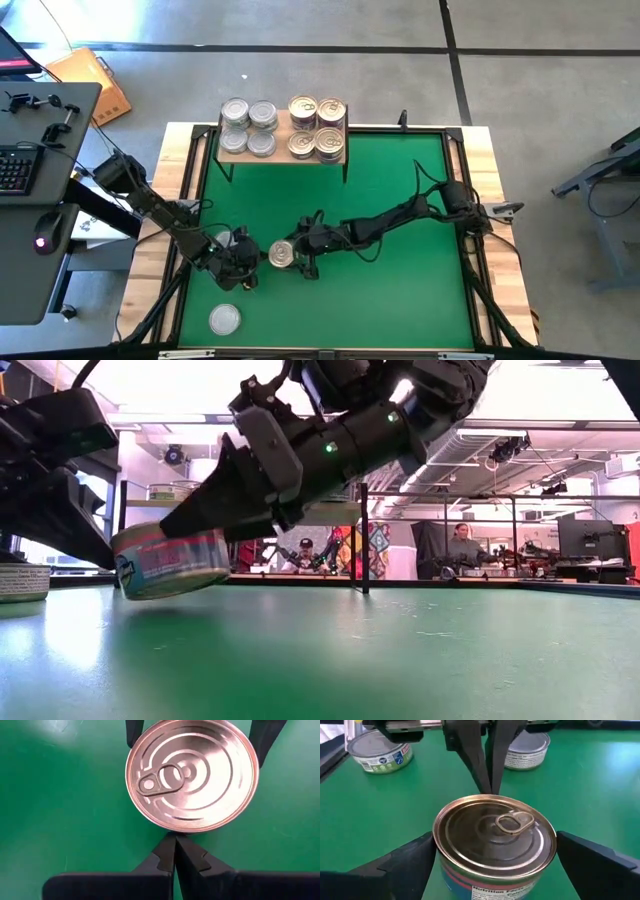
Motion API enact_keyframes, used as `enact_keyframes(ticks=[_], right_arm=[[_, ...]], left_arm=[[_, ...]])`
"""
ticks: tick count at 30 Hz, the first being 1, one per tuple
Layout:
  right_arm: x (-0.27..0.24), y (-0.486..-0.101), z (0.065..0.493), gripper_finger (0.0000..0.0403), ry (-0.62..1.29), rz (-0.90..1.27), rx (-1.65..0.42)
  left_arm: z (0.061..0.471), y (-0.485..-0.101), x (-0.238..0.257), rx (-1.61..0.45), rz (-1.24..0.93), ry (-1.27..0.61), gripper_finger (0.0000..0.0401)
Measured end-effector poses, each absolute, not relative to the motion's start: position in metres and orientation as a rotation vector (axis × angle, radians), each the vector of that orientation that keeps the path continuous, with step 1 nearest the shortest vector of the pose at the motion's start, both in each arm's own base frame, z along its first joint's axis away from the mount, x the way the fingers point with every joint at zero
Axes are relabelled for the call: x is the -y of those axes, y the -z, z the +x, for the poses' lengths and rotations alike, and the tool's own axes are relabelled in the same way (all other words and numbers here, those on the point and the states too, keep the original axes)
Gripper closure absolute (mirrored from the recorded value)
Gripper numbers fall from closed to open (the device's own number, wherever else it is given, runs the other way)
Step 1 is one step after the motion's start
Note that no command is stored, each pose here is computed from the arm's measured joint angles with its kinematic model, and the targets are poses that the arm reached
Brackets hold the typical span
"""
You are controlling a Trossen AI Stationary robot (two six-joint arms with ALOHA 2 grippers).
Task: Stack canned seafood by type on shelf
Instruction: Stack the blue-pink tuna can on the other green tuna can on the shelf
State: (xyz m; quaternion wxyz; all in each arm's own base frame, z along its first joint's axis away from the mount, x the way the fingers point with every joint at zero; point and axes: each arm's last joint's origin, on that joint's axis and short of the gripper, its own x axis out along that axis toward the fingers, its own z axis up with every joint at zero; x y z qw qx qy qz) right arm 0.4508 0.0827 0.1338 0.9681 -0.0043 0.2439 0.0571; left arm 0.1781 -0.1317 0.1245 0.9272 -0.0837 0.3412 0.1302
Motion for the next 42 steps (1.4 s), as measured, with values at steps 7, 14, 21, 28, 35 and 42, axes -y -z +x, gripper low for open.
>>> enact_keyframes(ticks=[7,14,21,28,35,42], right_arm=[[-0.087,-0.130,0.447,0.0020,-0.083,0.021,-0.548],[-0.094,-0.125,0.443,0.0020,-0.025,-0.009,-0.586],[-0.092,-0.119,0.445,0.0019,-0.034,-0.003,-0.592],[-0.089,-0.101,0.450,0.0019,-0.036,-0.004,-0.559],[-0.090,-0.101,0.452,0.0021,-0.065,-0.040,-0.524],[-0.091,-0.102,0.452,0.0047,-0.047,-0.050,-0.519]], left_arm=[[0.178,-0.124,0.132,-0.709,-0.177,-0.255,0.0401],[0.179,-0.125,0.134,-0.704,-0.171,-0.228,0.0401],[0.183,-0.129,0.136,-0.669,-0.158,-0.180,0.0401],[0.185,-0.125,0.134,-0.682,-0.134,-0.188,0.0401],[0.187,-0.119,0.135,-0.688,-0.123,-0.200,0.0401],[0.187,-0.120,0.136,-0.687,-0.109,-0.189,0.0401]])
